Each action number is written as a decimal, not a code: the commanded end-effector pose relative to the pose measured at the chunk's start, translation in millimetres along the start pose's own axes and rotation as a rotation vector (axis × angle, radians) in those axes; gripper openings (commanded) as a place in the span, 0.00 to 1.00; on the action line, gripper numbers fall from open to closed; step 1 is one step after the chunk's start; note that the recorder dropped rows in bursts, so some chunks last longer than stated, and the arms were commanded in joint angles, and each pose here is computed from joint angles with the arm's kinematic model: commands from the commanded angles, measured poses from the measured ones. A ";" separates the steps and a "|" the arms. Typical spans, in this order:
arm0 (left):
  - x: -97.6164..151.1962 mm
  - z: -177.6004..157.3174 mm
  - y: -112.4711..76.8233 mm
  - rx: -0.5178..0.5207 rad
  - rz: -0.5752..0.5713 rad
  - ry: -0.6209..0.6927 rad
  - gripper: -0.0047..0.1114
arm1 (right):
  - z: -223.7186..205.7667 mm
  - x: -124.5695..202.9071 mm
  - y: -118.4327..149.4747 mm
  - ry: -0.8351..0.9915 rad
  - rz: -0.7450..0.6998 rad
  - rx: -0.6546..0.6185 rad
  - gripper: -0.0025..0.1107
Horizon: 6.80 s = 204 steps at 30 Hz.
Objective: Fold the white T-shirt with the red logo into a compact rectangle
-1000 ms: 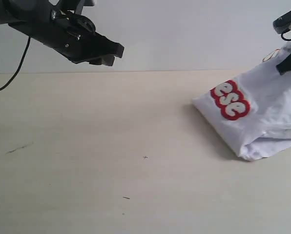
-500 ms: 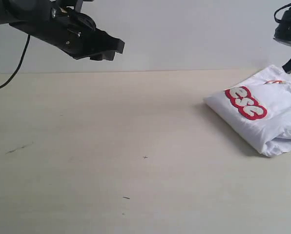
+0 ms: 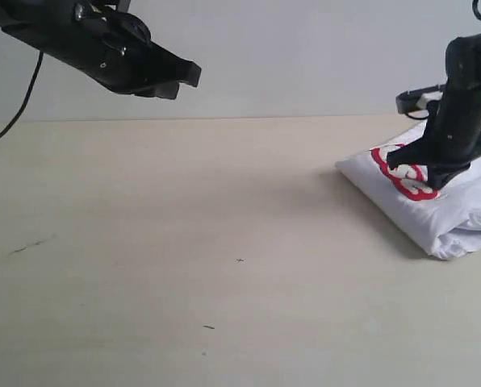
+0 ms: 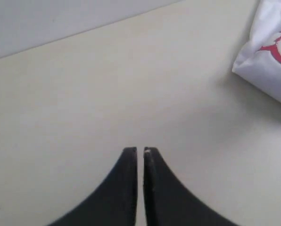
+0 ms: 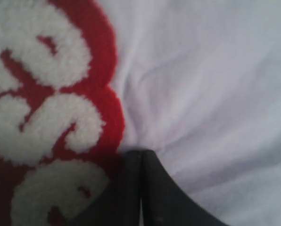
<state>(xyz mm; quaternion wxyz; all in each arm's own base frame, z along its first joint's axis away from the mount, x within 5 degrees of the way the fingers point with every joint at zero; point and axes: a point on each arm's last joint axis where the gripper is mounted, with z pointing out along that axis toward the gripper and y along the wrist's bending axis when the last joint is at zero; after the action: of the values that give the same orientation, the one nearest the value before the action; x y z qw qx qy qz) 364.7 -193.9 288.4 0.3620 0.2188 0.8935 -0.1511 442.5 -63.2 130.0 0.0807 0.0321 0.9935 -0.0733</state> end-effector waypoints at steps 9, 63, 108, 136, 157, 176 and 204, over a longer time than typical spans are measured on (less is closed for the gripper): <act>5.2 -83.7 38.4 -0.091 -0.057 -0.032 0.04 | 22.9 52.6 108.8 0.120 -0.075 -0.327 0.02; 34.9 -111.7 39.0 -0.097 -0.123 -0.140 0.04 | -14.3 60.9 140.0 -0.075 -0.036 -0.442 0.51; 37.0 -102.0 40.9 -0.094 -0.109 -0.113 0.04 | -22.6 -75.7 79.2 -0.635 -0.340 0.818 0.37; 33.1 -147.1 27.0 -0.064 -0.110 -0.193 0.04 | -31.8 62.7 239.7 0.075 -0.423 -0.437 0.02; 70.4 -138.1 18.3 0.010 -0.122 -0.031 0.04 | -158.9 54.3 208.1 -0.298 -0.333 -0.304 0.29; 129.5 -62.4 -34.7 0.191 0.049 0.363 0.04 | -12.5 62.6 149.7 -0.016 -0.204 -0.489 0.47; 157.4 -49.4 -80.8 0.325 0.313 0.524 0.04 | -106.8 53.2 171.9 -0.224 -0.305 -0.698 0.02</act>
<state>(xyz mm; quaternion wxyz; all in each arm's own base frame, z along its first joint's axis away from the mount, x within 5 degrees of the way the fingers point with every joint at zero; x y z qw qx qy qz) 203.4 -188.7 230.5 0.1187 0.4027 0.8881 -0.1872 384.4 122.0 176.5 0.1502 -0.1429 0.9469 0.2459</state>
